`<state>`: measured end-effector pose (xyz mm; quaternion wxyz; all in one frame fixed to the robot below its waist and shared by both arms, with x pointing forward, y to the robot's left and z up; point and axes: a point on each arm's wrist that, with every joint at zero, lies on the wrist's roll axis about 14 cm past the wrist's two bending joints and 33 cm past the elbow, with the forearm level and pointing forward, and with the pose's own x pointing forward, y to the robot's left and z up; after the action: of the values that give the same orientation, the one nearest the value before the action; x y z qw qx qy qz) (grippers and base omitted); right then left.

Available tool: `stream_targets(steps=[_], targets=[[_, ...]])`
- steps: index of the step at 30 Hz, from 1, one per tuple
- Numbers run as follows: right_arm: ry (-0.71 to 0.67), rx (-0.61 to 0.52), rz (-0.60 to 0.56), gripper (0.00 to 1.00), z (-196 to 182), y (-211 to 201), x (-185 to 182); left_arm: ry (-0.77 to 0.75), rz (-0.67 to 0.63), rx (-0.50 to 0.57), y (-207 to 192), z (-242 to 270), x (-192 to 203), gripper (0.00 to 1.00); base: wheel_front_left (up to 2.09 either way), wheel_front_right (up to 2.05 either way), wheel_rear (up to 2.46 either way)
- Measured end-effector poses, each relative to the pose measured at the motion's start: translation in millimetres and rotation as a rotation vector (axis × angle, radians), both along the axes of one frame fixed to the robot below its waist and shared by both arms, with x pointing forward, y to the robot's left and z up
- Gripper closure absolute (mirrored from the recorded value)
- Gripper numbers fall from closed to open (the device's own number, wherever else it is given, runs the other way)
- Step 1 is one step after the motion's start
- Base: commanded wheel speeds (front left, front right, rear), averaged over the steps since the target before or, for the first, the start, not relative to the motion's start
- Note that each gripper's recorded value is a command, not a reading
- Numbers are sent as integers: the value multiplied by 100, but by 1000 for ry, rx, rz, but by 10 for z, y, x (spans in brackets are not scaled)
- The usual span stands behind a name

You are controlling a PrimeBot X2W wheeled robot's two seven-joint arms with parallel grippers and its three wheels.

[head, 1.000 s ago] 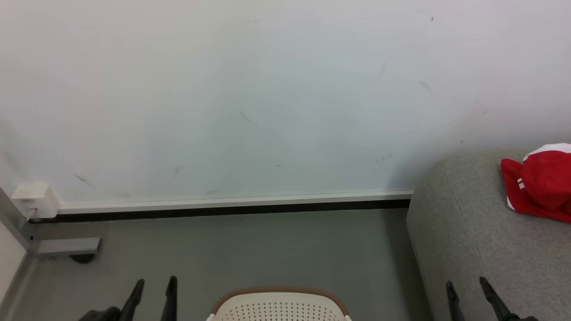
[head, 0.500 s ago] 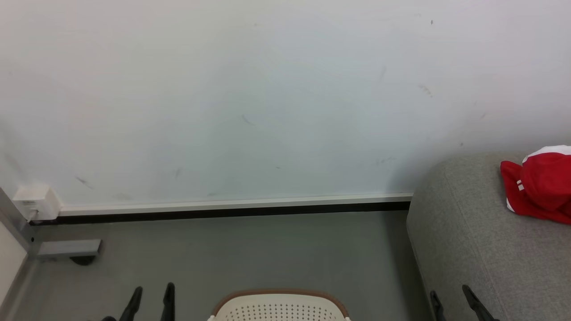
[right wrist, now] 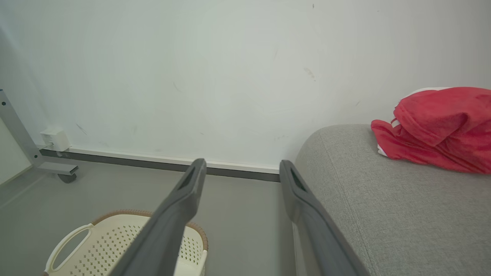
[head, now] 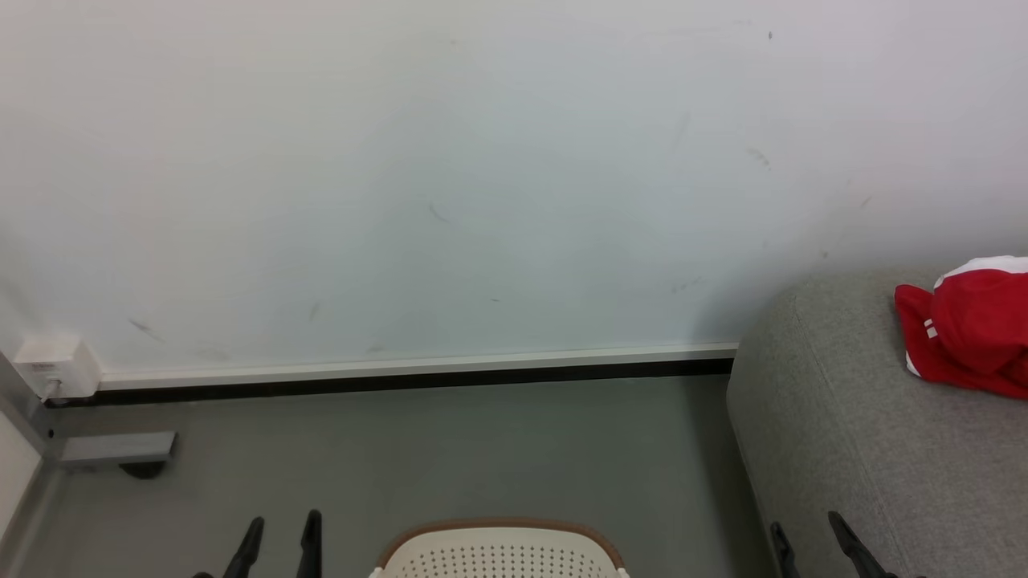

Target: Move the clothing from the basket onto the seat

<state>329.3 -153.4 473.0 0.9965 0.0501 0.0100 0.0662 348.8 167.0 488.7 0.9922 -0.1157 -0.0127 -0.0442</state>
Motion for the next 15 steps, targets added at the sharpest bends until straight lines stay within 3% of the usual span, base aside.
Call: stream_targets(steps=[15], targets=[[-1,2,-5,0,6,-16,18,12,5,13,24,-46,-7,0,0,0,0]])
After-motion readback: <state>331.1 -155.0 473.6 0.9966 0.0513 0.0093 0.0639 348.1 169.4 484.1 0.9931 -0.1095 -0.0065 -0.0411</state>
